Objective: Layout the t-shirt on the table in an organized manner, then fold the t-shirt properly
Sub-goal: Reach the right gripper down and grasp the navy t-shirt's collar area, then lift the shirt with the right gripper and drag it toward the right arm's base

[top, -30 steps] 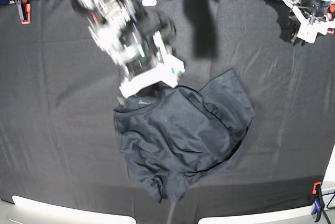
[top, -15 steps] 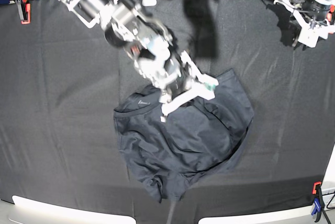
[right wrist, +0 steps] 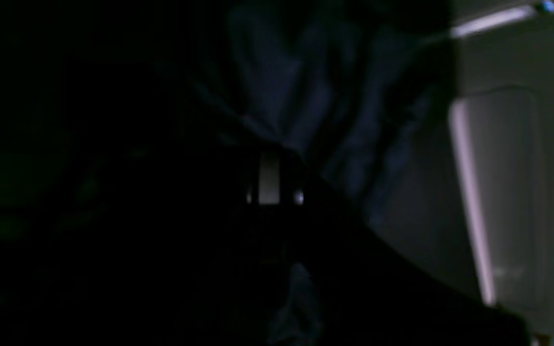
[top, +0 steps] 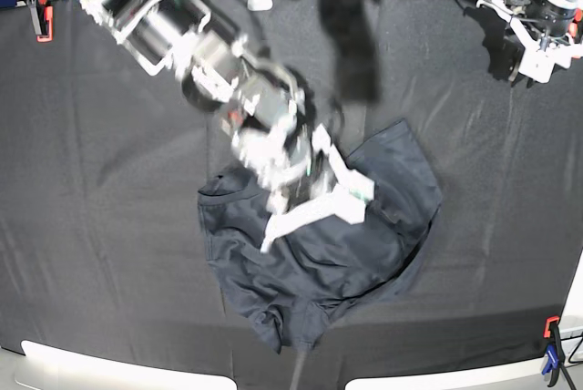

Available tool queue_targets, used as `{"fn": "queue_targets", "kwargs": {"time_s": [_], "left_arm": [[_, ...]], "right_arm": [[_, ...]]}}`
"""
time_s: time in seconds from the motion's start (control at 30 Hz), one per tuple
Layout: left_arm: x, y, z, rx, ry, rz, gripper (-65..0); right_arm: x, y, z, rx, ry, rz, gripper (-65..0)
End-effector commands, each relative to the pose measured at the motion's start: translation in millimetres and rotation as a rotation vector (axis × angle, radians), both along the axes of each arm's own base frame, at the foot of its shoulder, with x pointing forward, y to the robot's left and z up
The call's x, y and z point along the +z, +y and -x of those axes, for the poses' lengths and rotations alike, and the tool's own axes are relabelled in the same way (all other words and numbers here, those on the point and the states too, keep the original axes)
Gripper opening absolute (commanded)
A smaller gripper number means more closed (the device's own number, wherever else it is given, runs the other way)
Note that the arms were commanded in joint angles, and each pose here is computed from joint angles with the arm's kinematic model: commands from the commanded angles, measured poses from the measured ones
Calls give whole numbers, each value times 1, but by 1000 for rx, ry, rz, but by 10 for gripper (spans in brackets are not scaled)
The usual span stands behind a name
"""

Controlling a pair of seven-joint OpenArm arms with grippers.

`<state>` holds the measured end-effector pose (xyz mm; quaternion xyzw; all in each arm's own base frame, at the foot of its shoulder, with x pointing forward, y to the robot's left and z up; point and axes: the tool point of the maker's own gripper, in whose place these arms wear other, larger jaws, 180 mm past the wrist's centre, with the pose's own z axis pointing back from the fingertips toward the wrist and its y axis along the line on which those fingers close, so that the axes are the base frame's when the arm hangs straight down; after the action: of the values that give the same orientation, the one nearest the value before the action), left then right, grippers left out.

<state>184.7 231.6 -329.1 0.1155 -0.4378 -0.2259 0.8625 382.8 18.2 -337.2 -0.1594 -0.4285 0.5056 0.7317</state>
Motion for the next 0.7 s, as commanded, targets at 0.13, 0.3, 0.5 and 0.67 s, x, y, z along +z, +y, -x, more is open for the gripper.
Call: {"fn": "queue_targets", "kwargs": {"time_s": [0.13, 0.3, 0.5, 0.67], "left_arm": [[9, -1, -4, -4, -36, -1, -500], [9, -1, -4, -2, -37, 2, -500], [9, -4, -4, 4, -39, 38, -500], [14, -12, -7, 6, -67, 125, -500]], "right_arm": [[93, -8, -32, -96, -223, -163, -650], [167, -45, -41, -199, -391, -313, -650], [229, -105, -34, -289, -537, -422, -650], [249, -174, -34, -416, -613, -376, -650]]}}
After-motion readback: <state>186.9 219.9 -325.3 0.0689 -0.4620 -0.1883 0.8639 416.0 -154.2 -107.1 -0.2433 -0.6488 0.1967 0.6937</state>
